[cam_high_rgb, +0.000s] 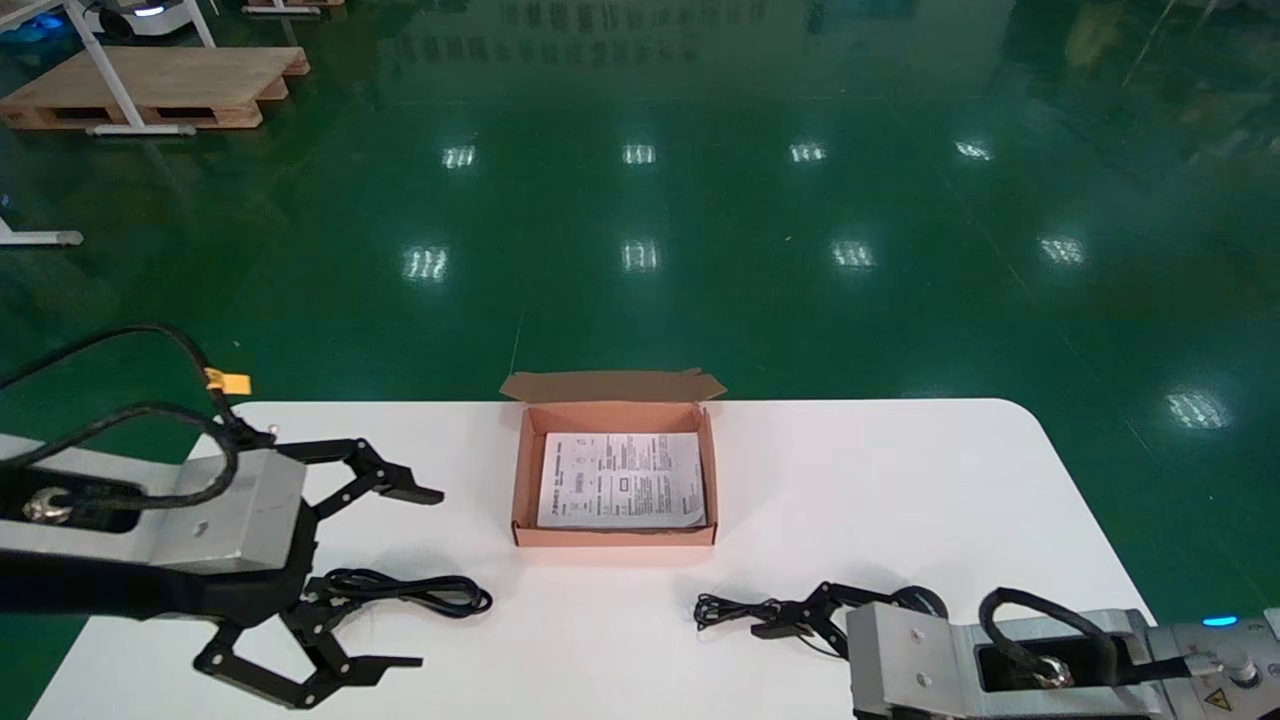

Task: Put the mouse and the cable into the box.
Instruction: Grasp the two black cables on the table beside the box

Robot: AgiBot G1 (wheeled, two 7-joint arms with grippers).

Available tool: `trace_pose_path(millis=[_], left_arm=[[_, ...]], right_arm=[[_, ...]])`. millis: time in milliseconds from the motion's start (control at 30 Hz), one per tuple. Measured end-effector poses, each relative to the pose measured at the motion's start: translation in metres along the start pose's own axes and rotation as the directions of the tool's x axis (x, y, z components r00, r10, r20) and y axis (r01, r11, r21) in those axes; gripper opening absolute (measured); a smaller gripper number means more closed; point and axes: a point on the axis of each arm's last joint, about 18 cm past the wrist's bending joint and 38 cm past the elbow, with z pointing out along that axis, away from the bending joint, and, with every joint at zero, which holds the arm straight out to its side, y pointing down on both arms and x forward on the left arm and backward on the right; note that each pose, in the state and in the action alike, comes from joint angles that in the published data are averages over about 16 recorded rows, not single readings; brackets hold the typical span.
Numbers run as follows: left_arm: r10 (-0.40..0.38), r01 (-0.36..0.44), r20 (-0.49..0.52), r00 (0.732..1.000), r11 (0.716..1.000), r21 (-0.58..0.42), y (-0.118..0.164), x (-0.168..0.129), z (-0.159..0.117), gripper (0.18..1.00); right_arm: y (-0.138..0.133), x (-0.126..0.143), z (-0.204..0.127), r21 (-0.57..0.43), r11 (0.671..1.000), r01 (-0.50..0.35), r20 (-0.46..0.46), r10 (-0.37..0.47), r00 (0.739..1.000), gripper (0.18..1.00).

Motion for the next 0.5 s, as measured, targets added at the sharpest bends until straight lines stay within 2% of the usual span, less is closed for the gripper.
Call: trace_pose_path(millis=[167,300,500], left_arm=[[0.025,-0.024,0.0,1.0,0.998,-0.051,0.005,-0.003,0.005,1.001],[0.058,-0.058,-0.001,0.998,0.991,-0.122,0.017,-0.007,0.022,1.001],[0.122,-0.115,0.009,0.993,0.956,-0.268,0.042,-0.024,0.06,1.001]], right_arm=[[0.005,0.003,0.007,-0.023,1.0,-0.007,-0.007,0.007,1.0,1.001],[0.013,0.01,0.02,-0.049,0.998,-0.04,-0.021,0.039,0.999,1.001],[0.03,0.033,0.055,-0.133,0.986,-0.101,-0.077,0.091,0.993,1.001]])
